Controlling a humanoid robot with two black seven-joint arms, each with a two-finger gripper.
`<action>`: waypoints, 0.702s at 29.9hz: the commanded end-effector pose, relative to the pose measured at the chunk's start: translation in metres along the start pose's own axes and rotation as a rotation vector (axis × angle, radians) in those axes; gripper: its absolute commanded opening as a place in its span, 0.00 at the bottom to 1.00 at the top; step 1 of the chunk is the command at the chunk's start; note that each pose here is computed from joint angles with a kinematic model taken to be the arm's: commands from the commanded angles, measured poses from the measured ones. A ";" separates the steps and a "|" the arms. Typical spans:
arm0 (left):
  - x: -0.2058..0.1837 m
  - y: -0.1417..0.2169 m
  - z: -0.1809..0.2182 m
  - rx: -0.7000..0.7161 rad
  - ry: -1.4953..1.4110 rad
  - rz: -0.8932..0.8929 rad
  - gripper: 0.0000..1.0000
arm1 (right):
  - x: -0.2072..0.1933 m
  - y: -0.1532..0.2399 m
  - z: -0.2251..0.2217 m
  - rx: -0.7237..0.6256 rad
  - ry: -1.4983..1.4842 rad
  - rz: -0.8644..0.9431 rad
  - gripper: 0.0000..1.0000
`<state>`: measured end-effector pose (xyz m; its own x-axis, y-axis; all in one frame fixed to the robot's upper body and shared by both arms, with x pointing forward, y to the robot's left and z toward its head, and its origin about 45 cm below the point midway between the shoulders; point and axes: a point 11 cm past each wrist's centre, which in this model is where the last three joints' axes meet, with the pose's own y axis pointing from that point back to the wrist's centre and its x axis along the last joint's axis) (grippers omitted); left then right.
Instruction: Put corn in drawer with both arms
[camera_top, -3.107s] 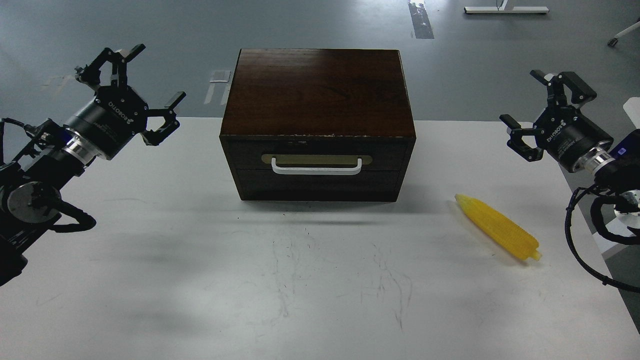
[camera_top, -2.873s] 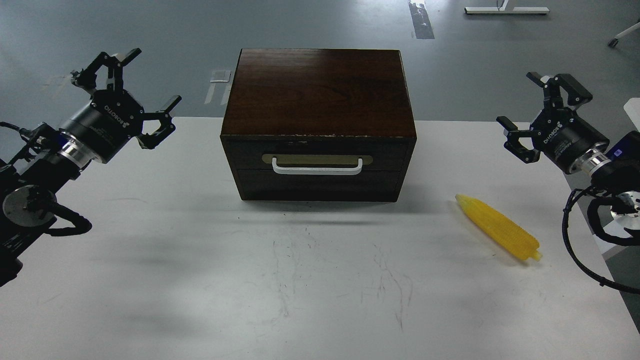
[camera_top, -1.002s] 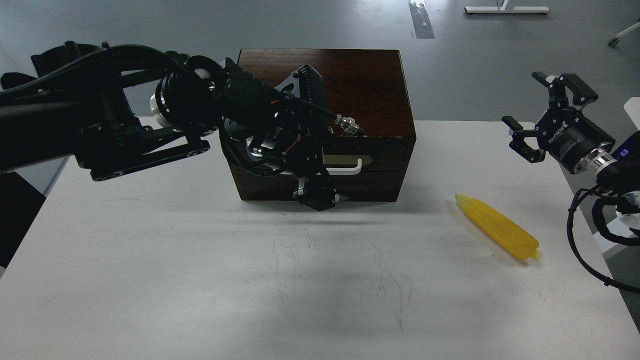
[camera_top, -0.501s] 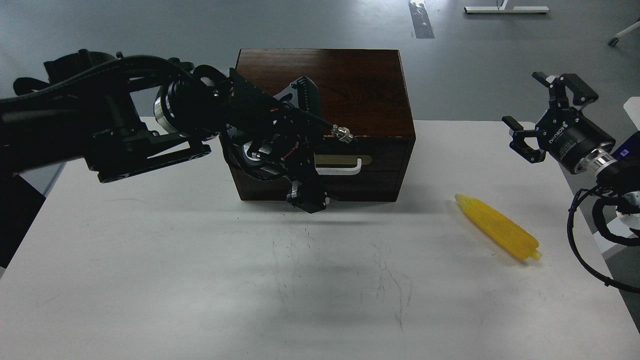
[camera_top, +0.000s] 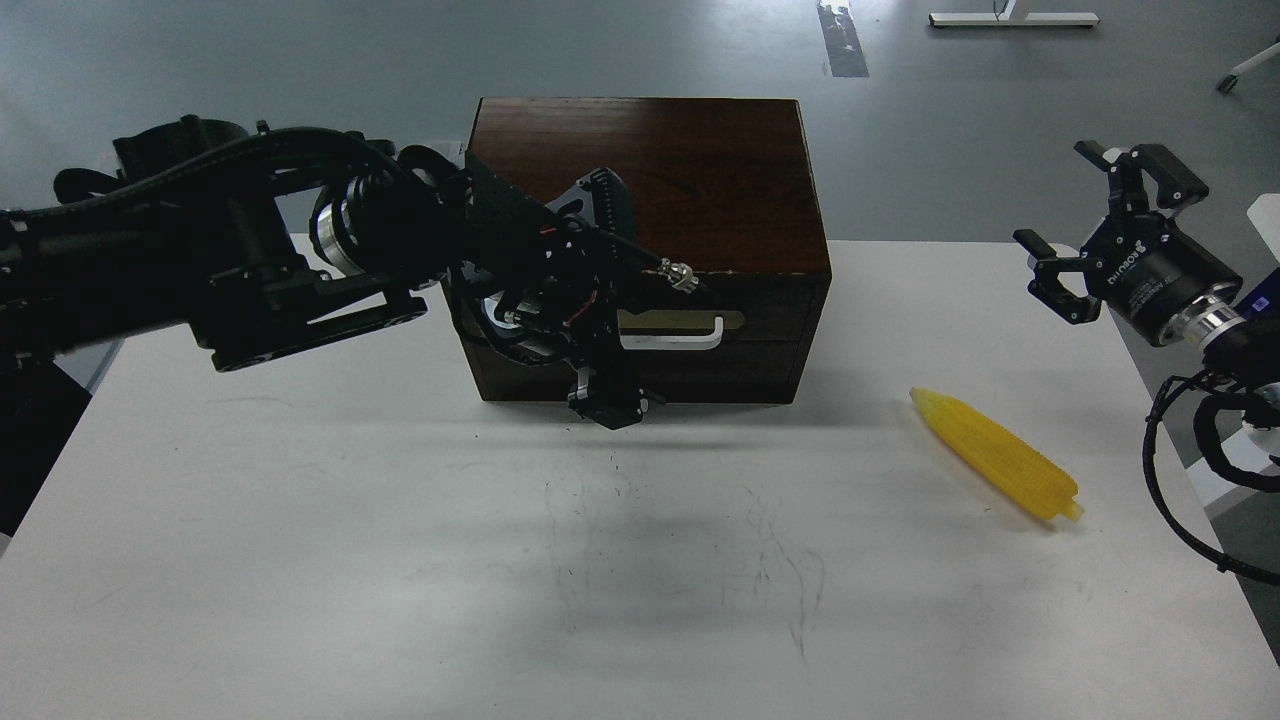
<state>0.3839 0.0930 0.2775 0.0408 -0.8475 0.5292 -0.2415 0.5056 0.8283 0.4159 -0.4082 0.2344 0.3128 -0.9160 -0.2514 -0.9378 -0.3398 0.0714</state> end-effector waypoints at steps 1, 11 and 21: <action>-0.003 -0.002 0.001 -0.004 -0.001 -0.013 0.98 | 0.000 0.000 0.000 0.000 0.000 0.000 1.00; -0.010 -0.007 -0.001 -0.003 0.021 -0.022 0.98 | 0.004 0.004 -0.004 0.002 0.005 0.007 1.00; -0.015 -0.018 0.005 -0.022 0.031 -0.032 0.98 | 0.010 0.014 -0.004 -0.009 0.009 0.021 1.00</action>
<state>0.3831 0.0945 0.2579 0.0696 -0.8584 0.5083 -0.2224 0.4834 0.8467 0.4094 -0.4191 0.2371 0.3005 -0.9222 -0.2434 -0.9414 -0.3277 0.0794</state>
